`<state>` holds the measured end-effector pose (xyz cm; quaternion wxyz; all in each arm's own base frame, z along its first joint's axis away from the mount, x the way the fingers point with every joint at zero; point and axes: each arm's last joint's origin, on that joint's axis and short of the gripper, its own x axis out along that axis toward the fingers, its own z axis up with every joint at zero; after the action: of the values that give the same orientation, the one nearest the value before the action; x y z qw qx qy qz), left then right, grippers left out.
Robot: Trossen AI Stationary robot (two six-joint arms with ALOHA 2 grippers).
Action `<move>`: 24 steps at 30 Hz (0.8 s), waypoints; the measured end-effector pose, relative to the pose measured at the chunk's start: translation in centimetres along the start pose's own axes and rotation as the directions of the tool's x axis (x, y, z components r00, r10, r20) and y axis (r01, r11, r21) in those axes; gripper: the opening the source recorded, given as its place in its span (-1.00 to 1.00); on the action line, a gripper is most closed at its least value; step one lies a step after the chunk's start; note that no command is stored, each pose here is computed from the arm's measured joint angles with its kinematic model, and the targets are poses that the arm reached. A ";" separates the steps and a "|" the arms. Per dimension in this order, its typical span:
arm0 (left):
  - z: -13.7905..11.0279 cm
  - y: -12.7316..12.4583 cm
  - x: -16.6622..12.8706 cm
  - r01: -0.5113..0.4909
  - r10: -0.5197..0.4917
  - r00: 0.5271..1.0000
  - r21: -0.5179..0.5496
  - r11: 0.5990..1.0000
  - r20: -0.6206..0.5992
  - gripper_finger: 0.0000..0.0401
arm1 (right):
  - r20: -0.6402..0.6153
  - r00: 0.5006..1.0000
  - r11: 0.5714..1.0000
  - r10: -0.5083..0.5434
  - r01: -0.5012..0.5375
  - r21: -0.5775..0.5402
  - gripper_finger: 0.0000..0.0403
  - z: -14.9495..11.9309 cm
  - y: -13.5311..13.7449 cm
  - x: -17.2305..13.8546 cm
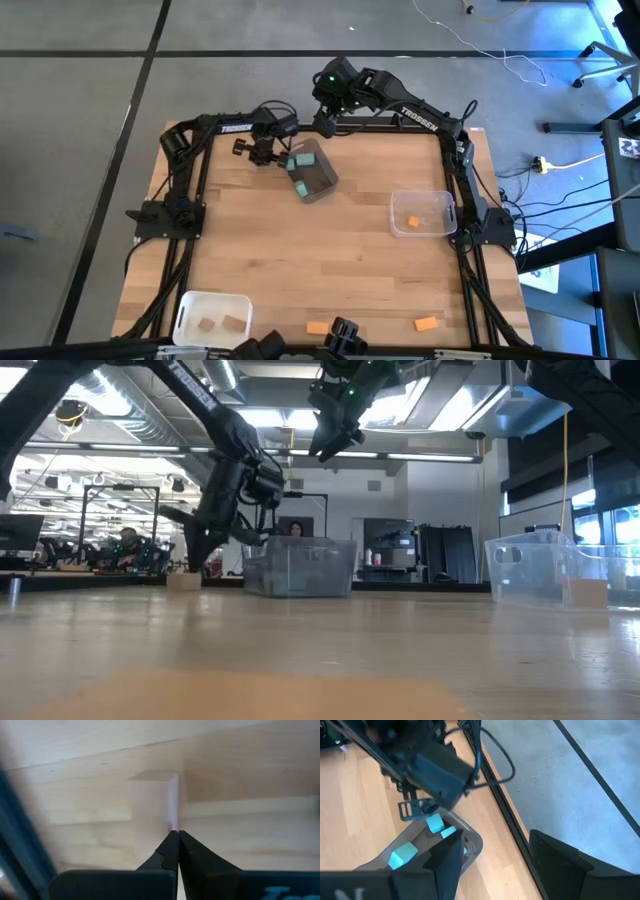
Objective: Sort & place blocks by color
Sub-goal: Adjust the black bin
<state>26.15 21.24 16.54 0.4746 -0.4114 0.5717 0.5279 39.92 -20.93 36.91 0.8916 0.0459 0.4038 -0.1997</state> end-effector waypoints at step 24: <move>-1.8 1.2 1.3 -0.008 0.007 0.999 -0.022 1.000 -0.042 -1.00 | 0.002 1.000 1.000 0.000 0.000 0.000 0.12 0.0 0.0 0.0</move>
<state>24.48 19.66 15.54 0.4562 -0.4255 0.5770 0.5271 39.93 -20.93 36.92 0.8919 0.0458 0.4031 -0.1999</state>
